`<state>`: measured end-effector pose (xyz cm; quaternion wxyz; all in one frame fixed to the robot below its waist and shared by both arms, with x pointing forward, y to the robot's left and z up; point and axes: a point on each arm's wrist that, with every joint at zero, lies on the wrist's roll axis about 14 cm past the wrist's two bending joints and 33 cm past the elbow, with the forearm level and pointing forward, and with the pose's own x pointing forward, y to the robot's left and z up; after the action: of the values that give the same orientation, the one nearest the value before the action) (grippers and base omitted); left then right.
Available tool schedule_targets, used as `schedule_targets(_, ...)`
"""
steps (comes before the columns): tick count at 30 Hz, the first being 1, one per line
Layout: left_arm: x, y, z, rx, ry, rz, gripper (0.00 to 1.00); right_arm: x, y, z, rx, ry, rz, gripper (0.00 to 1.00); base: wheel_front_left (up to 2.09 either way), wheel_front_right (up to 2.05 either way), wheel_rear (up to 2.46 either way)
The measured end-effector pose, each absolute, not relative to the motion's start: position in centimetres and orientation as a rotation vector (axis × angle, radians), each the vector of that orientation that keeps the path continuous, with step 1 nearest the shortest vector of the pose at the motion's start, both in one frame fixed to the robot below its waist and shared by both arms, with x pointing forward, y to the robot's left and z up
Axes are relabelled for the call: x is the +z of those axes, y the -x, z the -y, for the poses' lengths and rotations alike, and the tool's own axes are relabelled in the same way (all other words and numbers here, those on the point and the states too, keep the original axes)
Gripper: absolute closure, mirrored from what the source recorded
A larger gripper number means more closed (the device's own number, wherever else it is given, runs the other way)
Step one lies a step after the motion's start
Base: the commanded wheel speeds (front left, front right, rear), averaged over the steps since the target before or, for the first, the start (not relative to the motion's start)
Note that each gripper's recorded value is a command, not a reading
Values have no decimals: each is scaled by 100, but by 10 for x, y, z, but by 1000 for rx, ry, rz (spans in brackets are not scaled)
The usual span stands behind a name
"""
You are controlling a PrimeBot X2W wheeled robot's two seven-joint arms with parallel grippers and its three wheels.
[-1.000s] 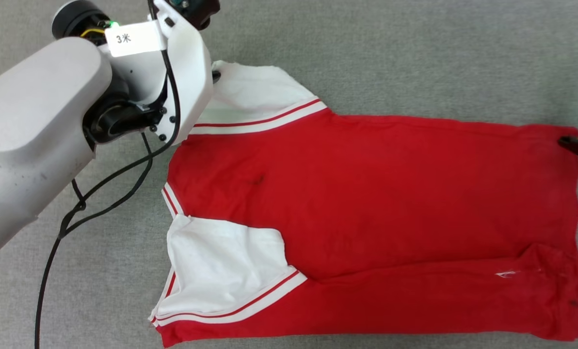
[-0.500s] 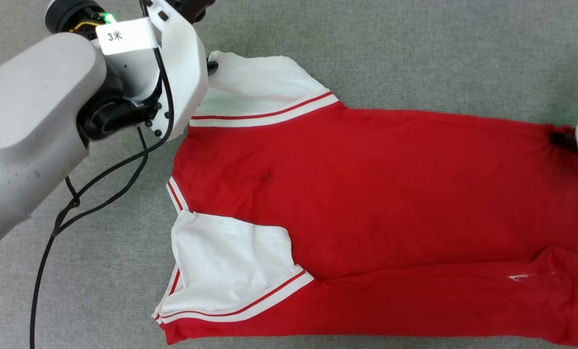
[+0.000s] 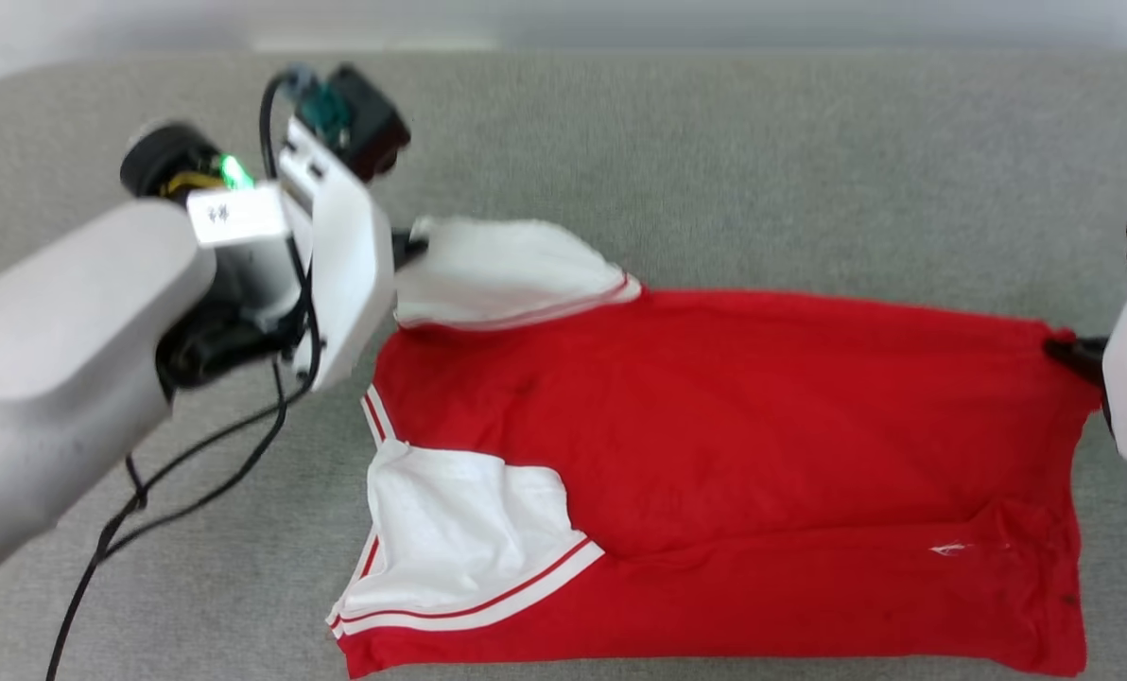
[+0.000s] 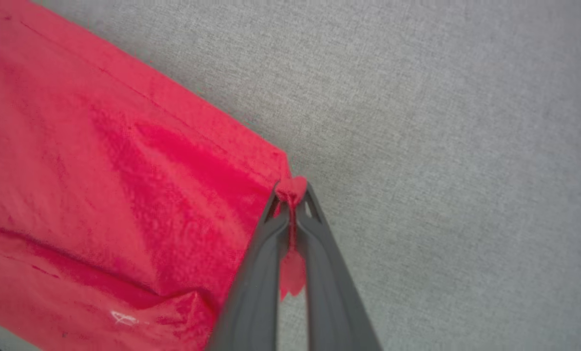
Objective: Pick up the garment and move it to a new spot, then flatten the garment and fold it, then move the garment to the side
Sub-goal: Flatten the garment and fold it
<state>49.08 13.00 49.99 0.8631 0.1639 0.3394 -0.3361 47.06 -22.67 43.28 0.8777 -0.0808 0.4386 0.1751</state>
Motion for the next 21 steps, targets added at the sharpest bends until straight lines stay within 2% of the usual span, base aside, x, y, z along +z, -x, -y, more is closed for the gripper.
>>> schedule_targets(10, 490, -410, -143, -722, -305, -744, 100, 445, -417, 230, 384, 161, -846, 100, 0, 0, 0)
schedule_targets(21, 430, -332, -155, -704, -205, -930, 100, 408, -363, 221, 417, 91, -927, 100, 0, 0, 0)
